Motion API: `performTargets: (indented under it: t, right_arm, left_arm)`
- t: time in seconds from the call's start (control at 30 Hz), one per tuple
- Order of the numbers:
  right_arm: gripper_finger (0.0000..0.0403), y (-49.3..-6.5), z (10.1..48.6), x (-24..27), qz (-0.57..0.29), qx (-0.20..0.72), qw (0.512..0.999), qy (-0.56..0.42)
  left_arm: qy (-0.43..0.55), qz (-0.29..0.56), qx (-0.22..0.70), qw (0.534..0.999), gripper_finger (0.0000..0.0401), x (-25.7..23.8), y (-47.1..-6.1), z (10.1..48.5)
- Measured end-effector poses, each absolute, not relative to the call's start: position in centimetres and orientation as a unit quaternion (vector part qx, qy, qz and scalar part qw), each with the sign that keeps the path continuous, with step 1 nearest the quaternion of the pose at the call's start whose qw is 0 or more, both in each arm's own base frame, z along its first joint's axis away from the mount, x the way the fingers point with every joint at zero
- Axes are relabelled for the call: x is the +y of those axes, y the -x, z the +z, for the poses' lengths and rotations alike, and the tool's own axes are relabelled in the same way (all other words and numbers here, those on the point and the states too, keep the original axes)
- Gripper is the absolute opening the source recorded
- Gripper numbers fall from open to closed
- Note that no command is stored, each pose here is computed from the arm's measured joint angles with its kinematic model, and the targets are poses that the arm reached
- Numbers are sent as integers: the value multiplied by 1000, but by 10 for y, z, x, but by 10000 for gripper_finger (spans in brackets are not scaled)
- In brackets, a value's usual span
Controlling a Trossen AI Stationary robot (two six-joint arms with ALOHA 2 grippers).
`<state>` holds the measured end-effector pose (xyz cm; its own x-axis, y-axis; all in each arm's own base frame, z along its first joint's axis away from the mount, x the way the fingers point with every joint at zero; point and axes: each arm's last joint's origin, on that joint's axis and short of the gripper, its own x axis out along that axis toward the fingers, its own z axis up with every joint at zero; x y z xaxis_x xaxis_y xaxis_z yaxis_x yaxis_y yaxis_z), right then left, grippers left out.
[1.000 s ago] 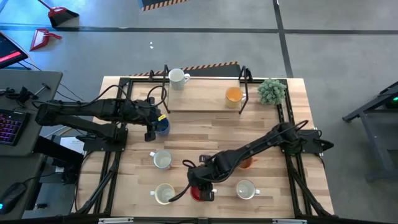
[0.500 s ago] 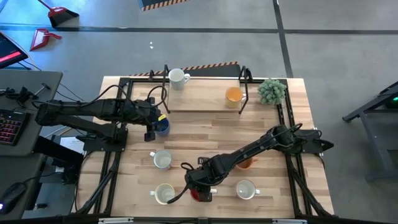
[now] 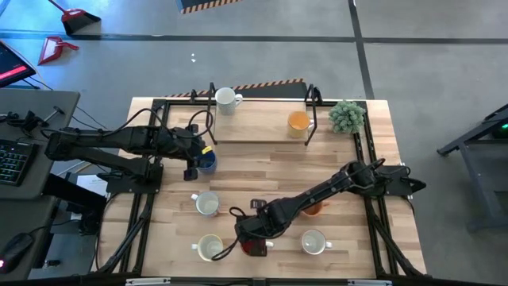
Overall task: Place coffee mugs
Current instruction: Put the red mug on the shelf
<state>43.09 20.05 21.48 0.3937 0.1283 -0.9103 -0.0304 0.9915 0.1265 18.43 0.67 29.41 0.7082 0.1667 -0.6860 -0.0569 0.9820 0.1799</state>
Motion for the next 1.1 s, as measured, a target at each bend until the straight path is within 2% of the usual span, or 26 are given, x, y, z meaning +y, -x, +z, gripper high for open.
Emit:
performTargets:
  t: [0.23, 0.47, 0.67, 1.1]
  right_arm:
    - [2, -420, 235, 208, 74, 540, 837, -43]
    - [1, -406, 283, 189, 14, 487, 873, -31]
    - [0, -398, 305, 151, -18, 504, 863, -27]
    - [0, -406, 341, 28, -58, 494, 867, 9]
  left_arm:
    - [-82, 57, 378, 920, 140, 7, -184, 294]
    - [-87, 58, 379, 920, 140, 7, -184, 294]
    - [-86, 59, 379, 919, 140, 7, -184, 294]
    - [-86, 59, 381, 919, 140, 7, -184, 294]
